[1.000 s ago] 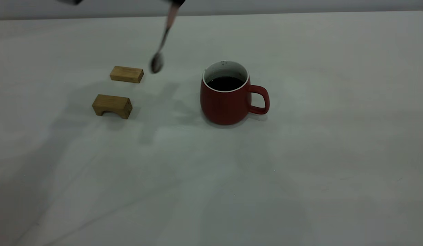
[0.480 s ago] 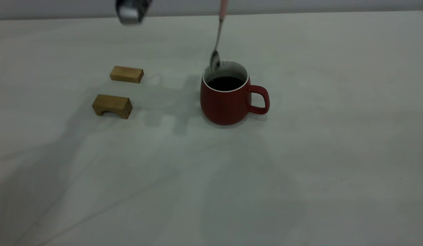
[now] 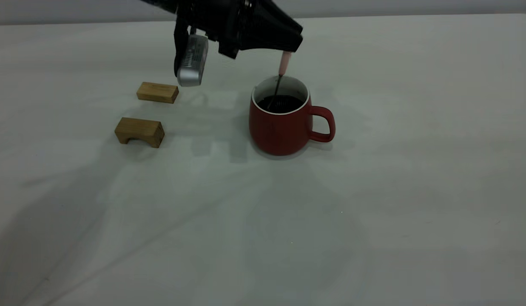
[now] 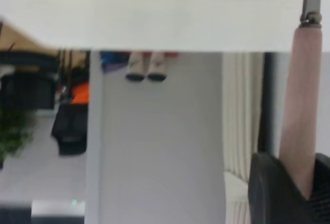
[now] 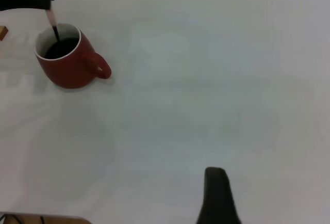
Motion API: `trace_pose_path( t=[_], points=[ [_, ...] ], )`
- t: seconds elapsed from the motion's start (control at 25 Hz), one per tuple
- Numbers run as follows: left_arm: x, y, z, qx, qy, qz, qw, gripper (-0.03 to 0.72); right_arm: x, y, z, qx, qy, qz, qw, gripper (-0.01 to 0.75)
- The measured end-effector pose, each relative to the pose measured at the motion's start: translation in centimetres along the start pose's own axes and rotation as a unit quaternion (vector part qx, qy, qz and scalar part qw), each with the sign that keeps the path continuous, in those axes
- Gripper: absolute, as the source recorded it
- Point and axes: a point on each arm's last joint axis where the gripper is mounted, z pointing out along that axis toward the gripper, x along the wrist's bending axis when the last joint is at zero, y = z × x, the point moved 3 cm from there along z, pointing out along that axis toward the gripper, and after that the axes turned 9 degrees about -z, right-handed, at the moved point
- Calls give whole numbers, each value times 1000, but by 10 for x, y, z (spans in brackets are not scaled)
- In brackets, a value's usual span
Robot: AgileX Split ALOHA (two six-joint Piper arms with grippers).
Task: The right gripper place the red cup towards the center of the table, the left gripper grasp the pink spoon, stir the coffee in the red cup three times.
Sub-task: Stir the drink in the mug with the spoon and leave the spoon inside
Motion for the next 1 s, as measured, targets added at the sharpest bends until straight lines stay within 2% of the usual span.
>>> trace_pose_path(
  t=[0.12, 0.32, 0.52, 0.6, 0.72, 0.84, 1.0],
  points=[
    [-4, 1, 3, 16, -14, 11, 1000, 172, 0, 0, 0, 0, 0, 0, 1000, 592],
    [5, 2, 9, 68, 30, -39, 996, 172, 0, 0, 0, 0, 0, 0, 1000, 592],
    [12, 6, 5, 49, 65, -95, 992, 172, 0, 0, 0, 0, 0, 0, 1000, 592],
    [11, 10, -1, 28, 65, -87, 994, 172, 0, 0, 0, 0, 0, 0, 1000, 592],
    [-1, 9, -10, 13, 39, -35, 999, 172, 0, 0, 0, 0, 0, 0, 1000, 592],
    [-7, 5, -10, 27, 20, 3, 999, 172, 0, 0, 0, 0, 0, 0, 1000, 592],
    [0, 6, 4, 61, 40, -19, 997, 172, 0, 0, 0, 0, 0, 0, 1000, 592]
  ],
)
